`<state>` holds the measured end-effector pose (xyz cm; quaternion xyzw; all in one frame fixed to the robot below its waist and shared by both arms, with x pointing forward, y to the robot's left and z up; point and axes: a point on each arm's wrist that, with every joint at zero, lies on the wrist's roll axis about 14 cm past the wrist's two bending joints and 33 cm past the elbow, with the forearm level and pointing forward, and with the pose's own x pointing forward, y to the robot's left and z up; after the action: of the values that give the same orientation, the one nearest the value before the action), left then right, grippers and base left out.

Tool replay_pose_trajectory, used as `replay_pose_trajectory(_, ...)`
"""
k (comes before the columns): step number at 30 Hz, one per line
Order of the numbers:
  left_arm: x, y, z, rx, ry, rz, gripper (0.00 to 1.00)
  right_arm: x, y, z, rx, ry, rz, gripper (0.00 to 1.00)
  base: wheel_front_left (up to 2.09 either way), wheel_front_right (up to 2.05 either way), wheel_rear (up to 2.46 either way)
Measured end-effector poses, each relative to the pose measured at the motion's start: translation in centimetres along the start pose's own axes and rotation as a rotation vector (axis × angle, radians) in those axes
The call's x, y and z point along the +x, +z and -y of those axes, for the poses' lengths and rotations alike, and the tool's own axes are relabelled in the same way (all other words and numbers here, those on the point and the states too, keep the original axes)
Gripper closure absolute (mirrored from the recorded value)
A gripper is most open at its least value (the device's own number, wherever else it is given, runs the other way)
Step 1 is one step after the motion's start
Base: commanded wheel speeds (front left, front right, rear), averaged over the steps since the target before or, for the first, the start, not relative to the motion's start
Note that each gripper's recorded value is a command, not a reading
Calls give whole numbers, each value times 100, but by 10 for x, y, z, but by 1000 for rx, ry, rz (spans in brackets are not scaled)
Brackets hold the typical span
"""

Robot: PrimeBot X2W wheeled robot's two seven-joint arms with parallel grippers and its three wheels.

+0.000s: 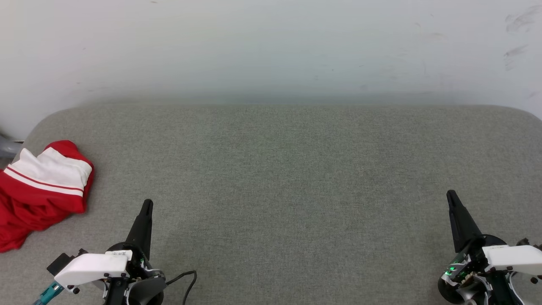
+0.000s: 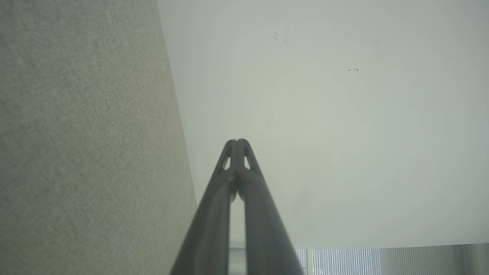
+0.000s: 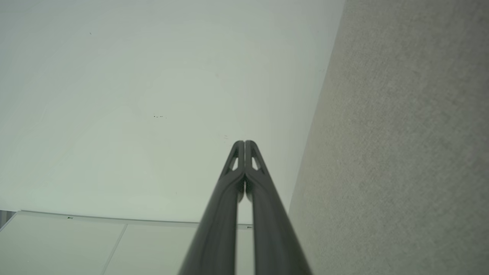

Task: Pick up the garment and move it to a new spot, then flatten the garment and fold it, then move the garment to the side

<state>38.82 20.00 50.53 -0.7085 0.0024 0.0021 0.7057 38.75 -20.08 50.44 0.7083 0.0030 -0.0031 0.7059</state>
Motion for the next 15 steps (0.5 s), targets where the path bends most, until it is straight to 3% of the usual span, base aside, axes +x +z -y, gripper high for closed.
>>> replay_pose_trajectory(15, 0, 0, 0, 0, 0, 0, 100, 0, 0, 0, 0, 0, 0, 100, 0, 0, 0)
